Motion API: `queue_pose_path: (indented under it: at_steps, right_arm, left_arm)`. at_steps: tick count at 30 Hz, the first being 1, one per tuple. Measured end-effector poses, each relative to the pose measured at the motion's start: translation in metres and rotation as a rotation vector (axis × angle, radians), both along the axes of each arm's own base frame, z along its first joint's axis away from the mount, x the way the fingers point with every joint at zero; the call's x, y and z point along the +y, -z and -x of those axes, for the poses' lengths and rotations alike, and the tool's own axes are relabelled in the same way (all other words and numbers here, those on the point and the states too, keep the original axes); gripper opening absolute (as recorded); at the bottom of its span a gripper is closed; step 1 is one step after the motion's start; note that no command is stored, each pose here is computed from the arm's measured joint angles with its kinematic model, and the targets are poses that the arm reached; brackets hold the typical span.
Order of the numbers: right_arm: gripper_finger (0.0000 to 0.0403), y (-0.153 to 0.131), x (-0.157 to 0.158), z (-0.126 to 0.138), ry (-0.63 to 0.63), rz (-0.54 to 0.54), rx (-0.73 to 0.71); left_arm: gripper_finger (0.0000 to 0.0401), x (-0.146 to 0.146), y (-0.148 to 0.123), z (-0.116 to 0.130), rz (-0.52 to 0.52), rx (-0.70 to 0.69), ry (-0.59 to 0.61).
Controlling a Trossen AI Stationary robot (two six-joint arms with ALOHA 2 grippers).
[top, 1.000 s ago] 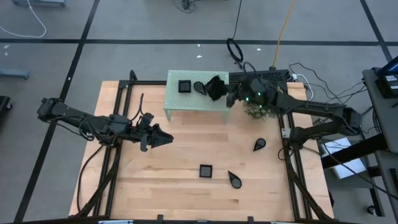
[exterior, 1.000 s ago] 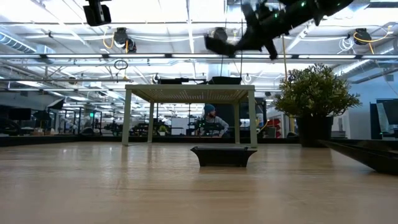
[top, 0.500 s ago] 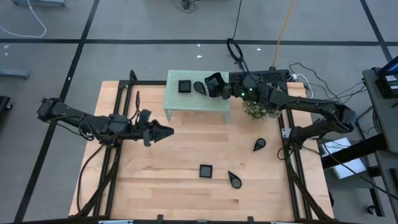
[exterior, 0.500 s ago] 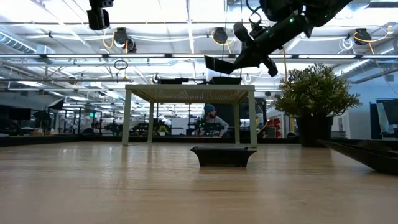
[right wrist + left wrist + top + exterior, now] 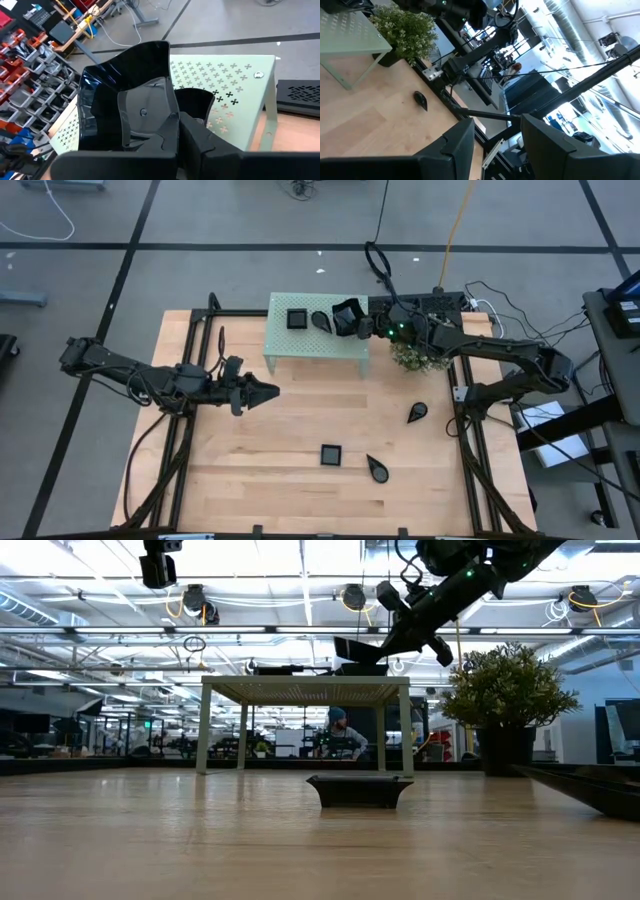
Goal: Pick & Place Mini shaped plates
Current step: Stack the black distorted square plate on top of the other black distorted square plate on the shelf, then stack the black square plate on top of the other black square plate on the shelf
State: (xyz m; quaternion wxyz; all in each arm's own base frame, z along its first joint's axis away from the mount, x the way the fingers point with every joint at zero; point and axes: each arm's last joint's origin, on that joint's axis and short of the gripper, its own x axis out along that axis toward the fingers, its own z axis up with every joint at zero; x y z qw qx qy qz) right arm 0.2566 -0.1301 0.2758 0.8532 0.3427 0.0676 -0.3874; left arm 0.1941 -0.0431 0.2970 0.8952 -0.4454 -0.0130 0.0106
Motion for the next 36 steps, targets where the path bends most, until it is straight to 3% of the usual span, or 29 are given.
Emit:
queue_pose_path:
  at_steps: [9, 20, 28, 36]
  right_arm:
    - [0.0006, 0.0, 0.0, 0.0, -0.007, 0.003, 0.006]
    - [0.0067, 0.0, 0.0, 0.0, -0.021, 0.027, 0.026]
    - [0.0099, -0.009, 0.0, -0.003, -0.117, 0.166, 0.029]
    - [0.0123, -0.031, 0.012, 0.011, -0.153, 0.328, 0.063]
  left_arm:
    - [0.0166, 0.0, 0.0, 0.0, 0.0, 0.0, 0.0]
    - [0.0166, 0.0, 0.0, 0.0, 0.0, 0.0, 0.0]
    - [0.0166, 0.002, 0.0, 0.0, -0.005, 0.001, -0.065]
    - [0.0166, 0.002, 0.001, 0.0, -0.138, 0.019, -0.08]
